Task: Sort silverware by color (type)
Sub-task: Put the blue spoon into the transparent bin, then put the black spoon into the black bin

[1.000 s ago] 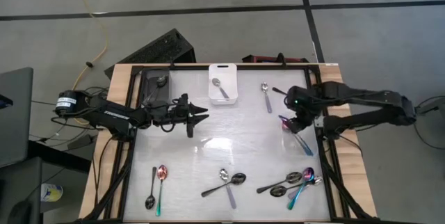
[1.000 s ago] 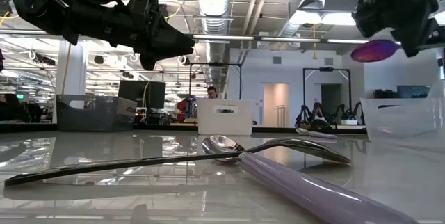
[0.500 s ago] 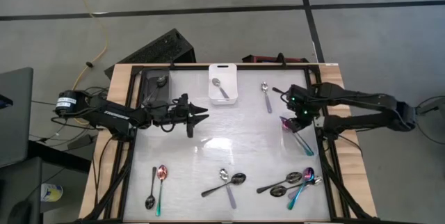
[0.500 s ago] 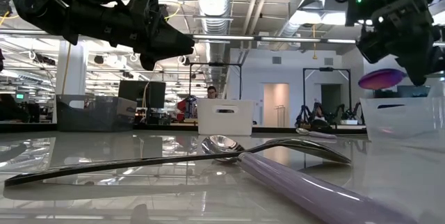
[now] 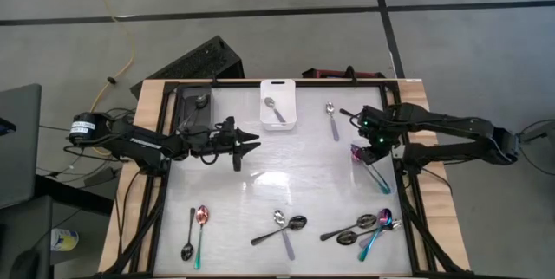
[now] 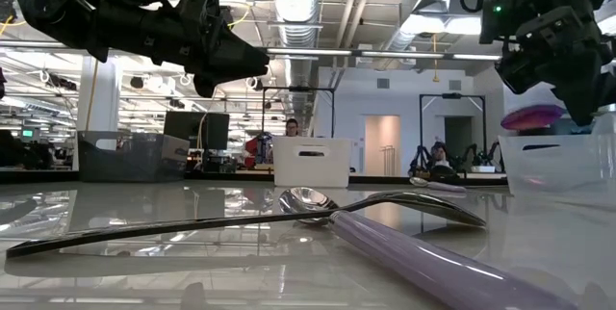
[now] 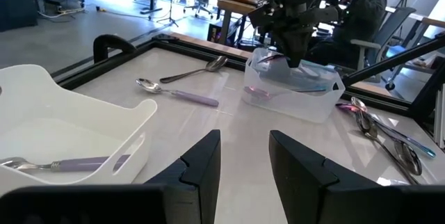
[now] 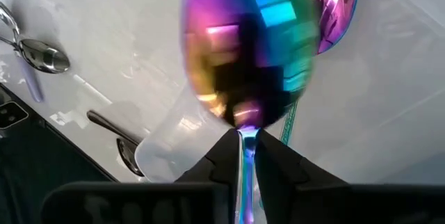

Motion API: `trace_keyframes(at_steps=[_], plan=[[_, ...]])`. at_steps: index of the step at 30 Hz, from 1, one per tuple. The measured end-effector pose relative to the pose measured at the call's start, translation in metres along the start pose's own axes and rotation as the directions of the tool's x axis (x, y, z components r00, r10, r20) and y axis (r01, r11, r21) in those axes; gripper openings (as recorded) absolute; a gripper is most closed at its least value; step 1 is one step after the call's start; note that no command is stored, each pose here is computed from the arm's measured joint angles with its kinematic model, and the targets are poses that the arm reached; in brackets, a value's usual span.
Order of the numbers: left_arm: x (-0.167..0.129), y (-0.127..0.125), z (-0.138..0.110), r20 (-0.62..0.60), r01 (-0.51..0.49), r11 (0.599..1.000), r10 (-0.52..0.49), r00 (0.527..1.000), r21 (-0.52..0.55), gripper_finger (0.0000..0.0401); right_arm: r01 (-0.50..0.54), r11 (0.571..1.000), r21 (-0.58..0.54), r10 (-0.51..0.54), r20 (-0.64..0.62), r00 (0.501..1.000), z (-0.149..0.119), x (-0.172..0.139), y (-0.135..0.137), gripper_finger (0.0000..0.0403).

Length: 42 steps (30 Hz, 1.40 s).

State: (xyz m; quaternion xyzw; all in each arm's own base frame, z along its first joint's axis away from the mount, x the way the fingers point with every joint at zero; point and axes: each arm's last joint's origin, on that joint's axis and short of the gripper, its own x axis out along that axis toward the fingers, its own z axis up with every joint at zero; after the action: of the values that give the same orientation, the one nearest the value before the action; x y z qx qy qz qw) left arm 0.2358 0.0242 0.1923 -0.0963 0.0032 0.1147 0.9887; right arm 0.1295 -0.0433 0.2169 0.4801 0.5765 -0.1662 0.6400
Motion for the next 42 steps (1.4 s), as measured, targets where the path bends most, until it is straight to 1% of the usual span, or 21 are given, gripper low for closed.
trace_keyframes(at_steps=[4,8,13,17,22,24,27,30,33,35,37,39,42], plan=[[0.000,0.000,0.000,0.000,0.000,1.000,0.000,1.000,0.000,0.0108,0.005,1.000,0.001,-0.005,0.002,1.000,0.000,0.000,0.000,0.0099],[0.000,0.000,0.000,0.001,-0.003,1.000,0.003,1.000,0.000,0.0108,0.019,1.000,0.010,-0.019,-0.017,1.000,-0.002,-0.001,-0.001,0.0137],[0.000,0.000,0.000,0.001,-0.003,1.000,0.003,1.000,0.000,0.0108,0.026,1.000,0.008,-0.026,-0.044,0.999,-0.006,-0.009,0.002,0.0176],[0.000,0.000,0.000,0.001,-0.003,1.000,0.003,1.000,0.000,0.0108,0.014,1.000,-0.013,-0.015,-0.038,0.999,-0.006,-0.011,0.007,0.0186],[0.000,0.000,0.000,-0.001,-0.004,1.000,0.004,1.000,0.000,0.0108,-0.021,0.999,-0.049,0.020,-0.012,1.000,-0.006,-0.014,0.018,0.0181],[0.000,0.000,-0.001,-0.014,-0.003,1.000,0.003,1.000,0.002,0.0108,-0.046,0.995,-0.084,0.047,0.011,0.999,-0.006,-0.017,0.025,0.0177],[0.000,0.003,-0.004,-0.046,-0.011,1.000,0.012,0.999,0.006,0.0108,-0.102,0.979,-0.175,0.114,0.058,0.992,-0.005,-0.019,0.041,0.0174],[-0.003,0.010,-0.003,-0.083,-0.052,0.999,0.050,0.995,-0.014,0.0108,-0.162,0.946,-0.282,0.196,0.099,0.976,-0.005,-0.019,0.056,0.0171],[-0.007,0.019,-0.001,-0.126,-0.095,0.993,0.086,0.988,-0.068,0.0108,-0.179,0.910,-0.373,0.252,0.156,0.955,-0.005,-0.018,0.070,0.0171],[-0.011,0.022,0.000,-0.168,-0.066,0.991,0.046,0.985,-0.113,0.0108,-0.168,0.891,-0.421,0.275,0.205,0.939,-0.005,-0.016,0.078,0.0171],[-0.013,0.021,-0.001,-0.216,0.027,0.988,-0.059,0.975,-0.151,0.0108,-0.154,0.874,-0.462,0.294,0.249,0.923,-0.006,-0.014,0.087,0.0171],[-0.016,0.017,-0.003,-0.266,0.124,0.973,-0.174,0.948,-0.195,0.0108,-0.144,0.846,-0.514,0.324,0.279,0.904,-0.006,-0.011,0.096,0.0171],[-0.019,0.007,-0.009,-0.323,0.242,0.933,-0.323,0.890,-0.267,0.0108,-0.116,0.791,-0.601,0.367,0.314,0.876,-0.007,-0.006,0.109,0.0171]])
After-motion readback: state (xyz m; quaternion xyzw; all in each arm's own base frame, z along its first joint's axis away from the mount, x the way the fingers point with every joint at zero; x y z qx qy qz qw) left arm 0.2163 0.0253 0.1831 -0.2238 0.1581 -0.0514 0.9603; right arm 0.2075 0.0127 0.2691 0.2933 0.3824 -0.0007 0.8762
